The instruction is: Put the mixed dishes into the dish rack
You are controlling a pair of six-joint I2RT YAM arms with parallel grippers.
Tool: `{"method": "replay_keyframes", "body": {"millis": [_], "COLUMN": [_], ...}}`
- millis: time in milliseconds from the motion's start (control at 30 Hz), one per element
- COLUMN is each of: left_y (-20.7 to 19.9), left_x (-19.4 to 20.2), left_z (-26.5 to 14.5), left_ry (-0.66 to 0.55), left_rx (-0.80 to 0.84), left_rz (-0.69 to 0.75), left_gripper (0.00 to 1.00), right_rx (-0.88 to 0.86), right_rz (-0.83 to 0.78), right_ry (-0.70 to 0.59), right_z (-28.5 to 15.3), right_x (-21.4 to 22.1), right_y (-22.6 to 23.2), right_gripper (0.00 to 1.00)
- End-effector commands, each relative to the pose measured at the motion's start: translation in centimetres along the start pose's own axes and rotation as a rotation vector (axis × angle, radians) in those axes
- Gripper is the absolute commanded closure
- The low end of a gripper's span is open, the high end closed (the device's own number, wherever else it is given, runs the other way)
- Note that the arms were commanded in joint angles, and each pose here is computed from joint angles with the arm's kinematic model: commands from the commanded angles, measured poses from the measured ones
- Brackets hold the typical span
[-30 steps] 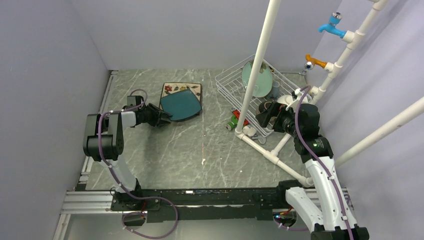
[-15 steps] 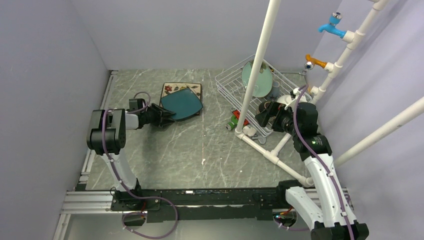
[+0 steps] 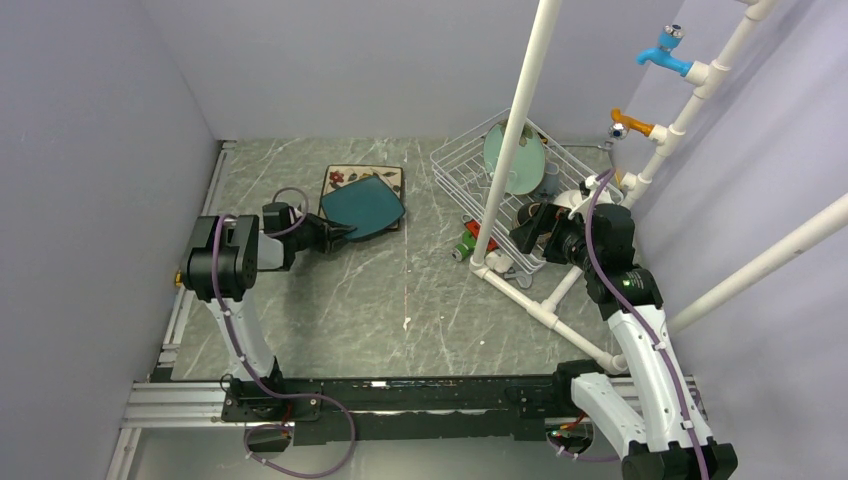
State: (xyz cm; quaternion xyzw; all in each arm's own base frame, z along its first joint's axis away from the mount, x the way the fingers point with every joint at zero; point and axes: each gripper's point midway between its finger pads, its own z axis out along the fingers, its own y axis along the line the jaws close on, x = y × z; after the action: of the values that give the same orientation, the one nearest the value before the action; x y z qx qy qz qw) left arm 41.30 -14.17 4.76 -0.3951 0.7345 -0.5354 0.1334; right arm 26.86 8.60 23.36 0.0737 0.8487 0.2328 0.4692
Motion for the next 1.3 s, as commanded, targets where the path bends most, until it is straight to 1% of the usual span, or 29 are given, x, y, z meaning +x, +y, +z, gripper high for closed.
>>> {"method": "replay_keyframes", "body": {"millis": [0,100,200,300,433,533,667,733,833,933,1033,1133,1200,1267], "left_y": [-1.5,-3.1,-5.3,-8.7,-14.0,-17.7,-20.9,-22.2,-24.5,-25.8,-26.8,-27.4,-27.6,-27.8], "left_x": [-0.4,-0.6,-0.4,0.3,1.1,2.2,4.5,5.5,7.6,9.6,11.5,13.6,15.6,16.7], "left_z": [-0.4,-1.0,-1.6,-2.6,-4.4,-6.2,-9.0,-10.4,-12.8,-14.9,-16.5,-17.2,-17.6,-17.8], "left_ry": [-0.02,-0.023,-0.017,-0.012,-0.016,-0.018,-0.013,-0.019,-0.027,-0.053,-0.077,-0.057,-0.018,0.002], "left_rx": [0.042,0.069,0.102,0.187,0.338,0.461,0.605,0.665,0.763,0.81,0.849,0.89,0.931,0.958], "left_rz": [0.062,0.118,0.181,0.23,0.313,0.42,0.537,0.564,0.657,0.757,0.826,0.855,0.861,0.87], "left_gripper": [0.91,0.99,1.0,1.0,1.0,1.0,1.0,1.0,1.0,1.0,1.0,1.0,1.0,1.0], "right_rx": [-0.022,-0.022,-0.008,-0.009,-0.09,-0.187,-0.297,-0.356,-0.394,-0.434,-0.513,-0.576,-0.631,-0.686], "right_rz": [-0.011,-0.009,-0.021,-0.038,0.01,0.072,0.126,0.119,0.09,0.059,0.033,0.022,0.009,-0.014], "right_ry": [-0.034,-0.027,-0.03,-0.036,-0.023,-0.018,-0.011,-0.031,-0.069,-0.098,-0.124,-0.194,-0.251,-0.281], "right_z": [-0.2,-0.4,-0.9,-1.1,-0.6,0.0,0.3,0.0,-0.4,-0.6,-1.0,-1.3,-1.7,-2.3], "right_x": [-1.1,-0.8,-0.8,-0.9,-0.4,0.3,0.6,0.2,-0.6,-1.1,-1.1,-1.4,-1.6,-1.3], "right_y": [0.7,0.7,0.5,0.5,1.8,3.2,4.9,5.9,7.0,8.5,11.4,14.4,16.9,19.8], "right_gripper": [0.0,0.0,0.0,0.0,0.0,0.0,0.0,0.0,0.0,0.0,0.0,0.0,0.0,0.01]}}
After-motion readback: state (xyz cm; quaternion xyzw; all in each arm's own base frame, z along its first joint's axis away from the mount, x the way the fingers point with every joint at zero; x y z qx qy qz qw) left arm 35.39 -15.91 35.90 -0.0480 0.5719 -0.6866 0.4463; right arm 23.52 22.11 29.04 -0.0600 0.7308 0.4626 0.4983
